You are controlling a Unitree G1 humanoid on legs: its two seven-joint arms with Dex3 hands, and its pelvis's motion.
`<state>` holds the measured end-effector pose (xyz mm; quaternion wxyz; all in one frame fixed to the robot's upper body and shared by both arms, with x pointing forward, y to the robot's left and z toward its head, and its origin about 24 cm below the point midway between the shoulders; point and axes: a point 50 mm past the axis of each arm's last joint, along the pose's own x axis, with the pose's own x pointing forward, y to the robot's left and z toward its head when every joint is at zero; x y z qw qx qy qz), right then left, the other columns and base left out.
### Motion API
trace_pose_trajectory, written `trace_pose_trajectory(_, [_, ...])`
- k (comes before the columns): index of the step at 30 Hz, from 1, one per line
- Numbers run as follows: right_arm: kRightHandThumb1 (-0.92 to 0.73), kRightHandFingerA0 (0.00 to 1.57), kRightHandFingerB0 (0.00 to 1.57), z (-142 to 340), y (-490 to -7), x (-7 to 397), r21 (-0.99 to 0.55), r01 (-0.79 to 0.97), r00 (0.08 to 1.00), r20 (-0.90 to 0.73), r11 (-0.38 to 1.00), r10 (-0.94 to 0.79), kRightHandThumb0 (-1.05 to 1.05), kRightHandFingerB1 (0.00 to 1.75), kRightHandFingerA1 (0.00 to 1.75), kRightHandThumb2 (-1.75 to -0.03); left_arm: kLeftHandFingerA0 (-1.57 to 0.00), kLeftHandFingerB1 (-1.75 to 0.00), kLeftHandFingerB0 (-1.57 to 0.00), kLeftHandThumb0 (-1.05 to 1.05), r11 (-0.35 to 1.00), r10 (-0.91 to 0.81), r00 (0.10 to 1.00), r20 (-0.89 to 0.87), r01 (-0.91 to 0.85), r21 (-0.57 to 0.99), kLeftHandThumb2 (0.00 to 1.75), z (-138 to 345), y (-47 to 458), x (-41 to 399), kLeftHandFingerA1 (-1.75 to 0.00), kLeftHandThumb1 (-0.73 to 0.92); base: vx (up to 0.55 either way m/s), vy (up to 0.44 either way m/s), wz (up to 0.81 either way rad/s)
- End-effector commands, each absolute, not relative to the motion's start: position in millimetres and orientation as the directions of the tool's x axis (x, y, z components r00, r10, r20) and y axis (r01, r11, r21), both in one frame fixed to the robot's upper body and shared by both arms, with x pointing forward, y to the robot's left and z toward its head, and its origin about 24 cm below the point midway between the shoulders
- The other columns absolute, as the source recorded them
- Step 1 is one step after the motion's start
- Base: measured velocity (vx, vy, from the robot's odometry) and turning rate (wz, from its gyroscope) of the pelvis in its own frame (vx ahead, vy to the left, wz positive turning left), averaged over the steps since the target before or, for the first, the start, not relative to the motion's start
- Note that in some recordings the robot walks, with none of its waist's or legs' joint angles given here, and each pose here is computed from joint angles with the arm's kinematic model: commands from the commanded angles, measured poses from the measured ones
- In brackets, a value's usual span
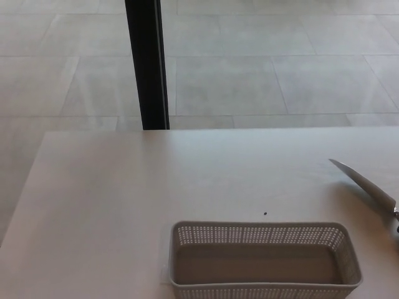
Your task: A garden tool is kept on the righthand side and a container is kept on the lefthand side on a desk infront of the robot. the robot uses its right hand to pick up the garden tool and makes a scooping motion inside the container
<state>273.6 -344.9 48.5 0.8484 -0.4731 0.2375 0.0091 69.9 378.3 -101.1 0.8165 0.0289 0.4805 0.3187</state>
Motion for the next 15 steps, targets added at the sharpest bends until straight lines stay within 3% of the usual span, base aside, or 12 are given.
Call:
trace_pose_trajectory(1, [-0.55,0.0,0.0,27.5,-344.6,267.7,-0.787,-0.311,0.834,-0.495,0.534,-0.243,-1.05,0.34,0.5,-1.1,-0.98,-1.15,-0.82,-0.66,0.795,0.56,0.335,-0.758,-0.474,0.377,1.33,-96.4,385.6,64.8,-1.19,-0.27,0.0,0.0,0.0])
trace_pose_trajectory(4, [-0.55,0.0,0.0,23.7,-334.9,270.7,-0.798,-0.35,0.836,-0.502,0.491,-0.221,-1.05,0.33,0.51,-1.1,-1.11,-1.18,-0.91,-0.66,0.797,0.555,0.339,-0.76,-0.478,0.369,1.31,-97.2,384.3,65.8,-1.23,-0.27,0.0,0.0,0.0])
trace_pose_trajectory(5, [-0.56,0.0,0.0,23.6,-332.2,272.2,-0.806,-0.354,0.841,-0.496,0.474,-0.216,-1.05,0.33,0.52,-1.09,-1.1,-1.01,-0.95,-0.17,0.802,0.552,0.348,-0.758,-0.471,0.368,0.84,-96.9,384.1,67.1,-1.09,-0.18,0.0,0.0,0.0])
trace_pose_trajectory(6, [-0.55,0.0,0.0,22.0,-329.8,273.2,-0.81,-0.364,0.841,-0.498,0.459,-0.212,-1.05,0.31,0.51,-1.1,-1.08,-1.01,-0.95,-0.17,0.802,0.551,0.349,-0.758,-0.474,0.364,0.83,-97.0,384.0,67.3,-1.08,-0.19,0.0,0.0,0.0])
trace_pose_trajectory(7, [-0.55,0.0,0.0,22.1,-327.8,274.9,-0.813,-0.367,0.841,-0.498,0.453,-0.212,-1.05,0.31,0.51,-1.1,-1.12,-1.19,-0.97,-0.67,0.8,0.556,0.345,-0.756,-0.471,0.373,1.31,-97.3,383.5,68.1,-1.22,-0.28,0.0,0.0,0.0])
trace_pose_trajectory(10, [-0.55,0.0,0.0,20.3,-323.8,277.0,-0.823,-0.381,0.837,-0.5,0.42,-0.22,-1.05,0.31,0.53,-1.09,-1.12,-1.18,-0.96,-0.67,0.804,0.55,0.353,-0.757,-0.47,0.366,1.31,-96.8,384.0,67.9,-1.21,-0.28,0.0,0.0,0.0])
trace_pose_trajectory(11, [-0.55,0.0,0.0,16.3,-323.8,276.6,-0.83,-0.406,0.827,-0.512,0.384,-0.232,-1.05,0.29,0.54,-1.06,-0.99,-1.15,-0.87,-0.67,0.804,0.55,0.352,-0.757,-0.469,0.366,1.33,-96.6,384.2,68.0,-1.17,-0.27,0.0,0.0,0.0])
trace_pose_trajectory(13, [-0.55,0.0,0.0,12.6,-324.3,275.6,-0.83,-0.42,0.818,-0.522,0.367,-0.242,-1.05,0.28,0.54,-1.04,-0.99,-1.15,-0.86,-0.67,0.804,0.55,0.351,-0.758,-0.467,0.367,1.33,-96.6,384.3,67.7,-1.16,-0.27,0.0,0.0,0.0])
trace_pose_trajectory(14, [-0.53,0.0,0.0,6.3,-323.8,272.0,-0.838,-0.442,0.808,-0.527,0.32,-0.264,-1.02,0.29,0.53,-1.0,-1.11,-1.18,-0.91,-0.64,0.803,0.552,0.35,-0.757,-0.469,0.368,1.33,-96.1,385.1,67.8,-1.22,-0.28,0.0,0.0,0.0])
trace_pose_trajectory(15, [-0.48,0.0,0.0,1.4,-323.8,269.4,-0.84,-0.447,0.804,-0.528,0.307,-0.274,-0.95,0.31,0.54,-0.96,-1.1,-1.18,-0.88,-0.65,0.805,0.547,0.356,-0.757,-0.471,0.36,1.33,-96.0,385.0,67.4,-1.23,-0.27,0.0,0.0,0.0])
